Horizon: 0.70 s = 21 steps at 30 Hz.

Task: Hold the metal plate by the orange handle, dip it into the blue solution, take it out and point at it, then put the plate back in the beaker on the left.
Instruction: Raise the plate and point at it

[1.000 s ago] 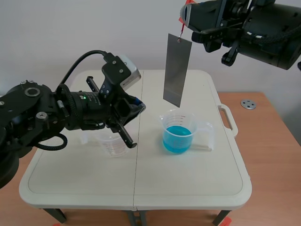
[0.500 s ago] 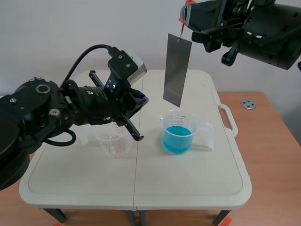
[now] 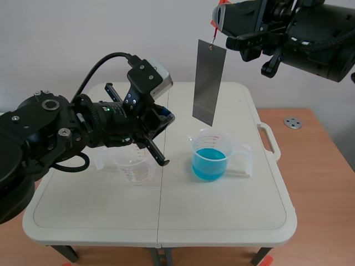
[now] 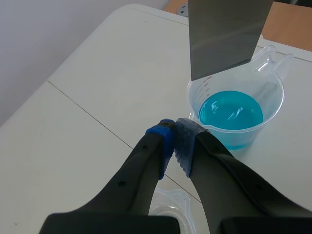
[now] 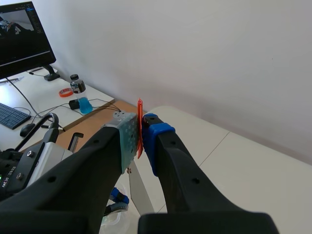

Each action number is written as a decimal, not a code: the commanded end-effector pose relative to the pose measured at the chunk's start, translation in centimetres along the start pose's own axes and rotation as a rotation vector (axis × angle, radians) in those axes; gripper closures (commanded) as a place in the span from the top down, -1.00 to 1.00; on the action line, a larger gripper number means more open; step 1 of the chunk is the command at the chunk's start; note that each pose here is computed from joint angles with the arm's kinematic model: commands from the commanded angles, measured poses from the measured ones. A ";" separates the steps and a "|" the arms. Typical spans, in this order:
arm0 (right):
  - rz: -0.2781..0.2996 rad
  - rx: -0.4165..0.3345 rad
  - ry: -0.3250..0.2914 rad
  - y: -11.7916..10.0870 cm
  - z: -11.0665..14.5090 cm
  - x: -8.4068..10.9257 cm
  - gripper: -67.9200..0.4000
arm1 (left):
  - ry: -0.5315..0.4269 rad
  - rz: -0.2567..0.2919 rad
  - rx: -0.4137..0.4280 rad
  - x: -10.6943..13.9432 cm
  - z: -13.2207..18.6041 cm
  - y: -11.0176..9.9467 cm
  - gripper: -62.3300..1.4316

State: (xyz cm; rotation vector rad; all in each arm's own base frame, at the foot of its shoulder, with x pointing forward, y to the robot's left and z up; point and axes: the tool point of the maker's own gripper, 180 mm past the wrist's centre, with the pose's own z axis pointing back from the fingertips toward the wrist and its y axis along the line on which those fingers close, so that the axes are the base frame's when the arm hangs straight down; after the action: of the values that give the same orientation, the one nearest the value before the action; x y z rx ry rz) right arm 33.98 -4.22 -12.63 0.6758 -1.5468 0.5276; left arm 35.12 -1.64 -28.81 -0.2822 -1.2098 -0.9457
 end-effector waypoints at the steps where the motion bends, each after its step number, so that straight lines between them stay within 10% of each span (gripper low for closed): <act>1: 0.027 0.022 -0.050 0.5 -0.1 1.7 -0.95 | -0.032 0.001 0.006 1.1 0.0 0.1 -0.88; 21: 0.027 0.022 -0.050 0.5 -0.1 1.8 -0.95 | -0.056 -0.016 0.117 1.0 9.3 1.5 -0.88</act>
State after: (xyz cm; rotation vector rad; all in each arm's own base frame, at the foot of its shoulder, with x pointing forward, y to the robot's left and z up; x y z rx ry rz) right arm 33.96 -4.21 -12.59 0.6791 -1.5480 0.5263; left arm 30.32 4.44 -24.10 -0.2047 -1.3059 -0.8944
